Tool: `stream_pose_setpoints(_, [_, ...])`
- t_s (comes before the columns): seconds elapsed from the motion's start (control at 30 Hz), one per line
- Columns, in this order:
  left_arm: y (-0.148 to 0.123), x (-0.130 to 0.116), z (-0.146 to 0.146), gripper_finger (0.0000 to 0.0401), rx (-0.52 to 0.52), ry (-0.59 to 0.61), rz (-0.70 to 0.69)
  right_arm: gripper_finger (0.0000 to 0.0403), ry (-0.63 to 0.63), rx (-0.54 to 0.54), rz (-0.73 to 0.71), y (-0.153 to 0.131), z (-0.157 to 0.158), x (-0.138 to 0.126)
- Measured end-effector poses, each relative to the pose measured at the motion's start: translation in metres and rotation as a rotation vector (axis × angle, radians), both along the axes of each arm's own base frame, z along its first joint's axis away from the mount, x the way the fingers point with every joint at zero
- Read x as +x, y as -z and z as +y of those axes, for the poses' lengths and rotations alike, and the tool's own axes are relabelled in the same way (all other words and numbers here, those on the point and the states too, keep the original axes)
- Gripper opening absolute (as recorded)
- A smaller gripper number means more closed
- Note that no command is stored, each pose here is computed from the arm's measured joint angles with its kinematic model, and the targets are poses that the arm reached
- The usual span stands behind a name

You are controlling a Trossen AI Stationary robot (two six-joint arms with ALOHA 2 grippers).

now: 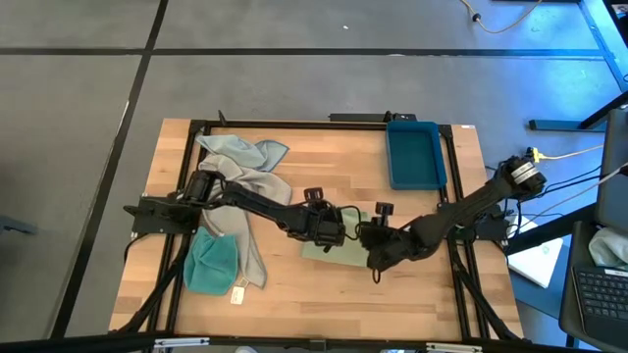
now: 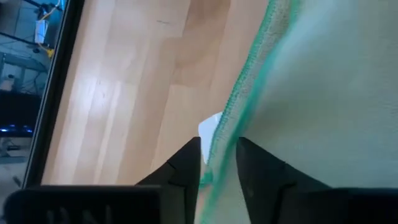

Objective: Fold microfiber towels
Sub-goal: Fold the green microfiber cloth

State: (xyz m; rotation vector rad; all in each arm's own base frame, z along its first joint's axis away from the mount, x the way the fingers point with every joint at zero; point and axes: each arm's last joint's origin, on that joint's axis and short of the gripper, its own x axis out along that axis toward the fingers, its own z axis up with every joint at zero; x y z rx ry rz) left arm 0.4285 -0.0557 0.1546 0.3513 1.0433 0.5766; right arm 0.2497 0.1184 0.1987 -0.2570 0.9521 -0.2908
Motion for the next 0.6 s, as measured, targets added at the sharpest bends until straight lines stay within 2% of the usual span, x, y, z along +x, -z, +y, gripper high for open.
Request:
stream_pose_setpoints(0.17, [0.001,-0.003,0.000,0.0149,-0.014,-0.035,0.001,0.0132,-0.023,0.044,0.006,0.000,0.010,-0.005])
stream_pose_setpoints(0.3, [0.003,-0.010,0.001,0.0178,-0.007,-0.060,0.068,0.0132,-0.041,0.037,0.017,0.001,0.014,-0.008])
stream_pose_setpoints(0.47, [0.001,-0.014,-0.007,0.0183,0.017,-0.046,0.082,0.0132,-0.050,0.026,0.075,0.002,0.005,-0.007])
stream_pose_setpoints(0.6, [-0.012,-0.021,-0.015,0.0182,0.101,-0.041,0.074,0.0132,-0.061,0.039,0.137,0.003,-0.017,0.003])
